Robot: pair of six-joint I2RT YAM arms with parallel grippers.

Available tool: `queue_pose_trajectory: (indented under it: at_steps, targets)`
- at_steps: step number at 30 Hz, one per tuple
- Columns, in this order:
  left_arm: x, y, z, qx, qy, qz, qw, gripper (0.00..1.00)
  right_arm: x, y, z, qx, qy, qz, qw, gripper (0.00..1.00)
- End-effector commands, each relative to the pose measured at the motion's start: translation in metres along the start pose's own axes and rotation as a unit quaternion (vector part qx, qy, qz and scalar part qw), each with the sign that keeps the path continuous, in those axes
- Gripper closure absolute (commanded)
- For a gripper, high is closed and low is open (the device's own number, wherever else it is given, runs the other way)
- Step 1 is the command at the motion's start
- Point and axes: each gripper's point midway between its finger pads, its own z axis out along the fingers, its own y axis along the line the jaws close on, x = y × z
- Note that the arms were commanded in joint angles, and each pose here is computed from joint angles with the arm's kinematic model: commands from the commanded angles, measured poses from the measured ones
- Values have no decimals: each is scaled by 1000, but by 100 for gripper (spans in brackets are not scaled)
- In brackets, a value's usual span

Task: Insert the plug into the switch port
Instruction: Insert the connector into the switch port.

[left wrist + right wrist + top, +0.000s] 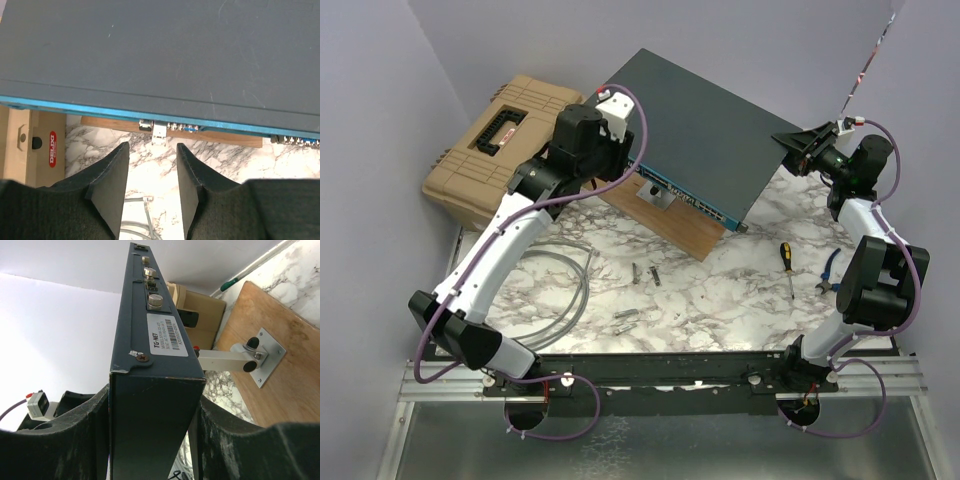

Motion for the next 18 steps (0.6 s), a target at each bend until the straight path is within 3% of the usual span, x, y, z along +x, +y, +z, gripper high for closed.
queue_pose_trajectory:
  at_steps: [1,4,11,18]
  targets:
    - [16,2,-10,-9,17,-5,1000,58,-1,-9,1,3,7,-32,999,68]
    - [33,0,-12,-5,39,-6,999,62,-2,-9,2,4,7,-32,999,68]
    - [53,-1,-8,-3,61,-6,998,86,-3,-10,2,6,6,-31,999,68]
    - [47,1,4,-7,41,-7,999,94,-2,-11,2,7,7,-31,999,69]
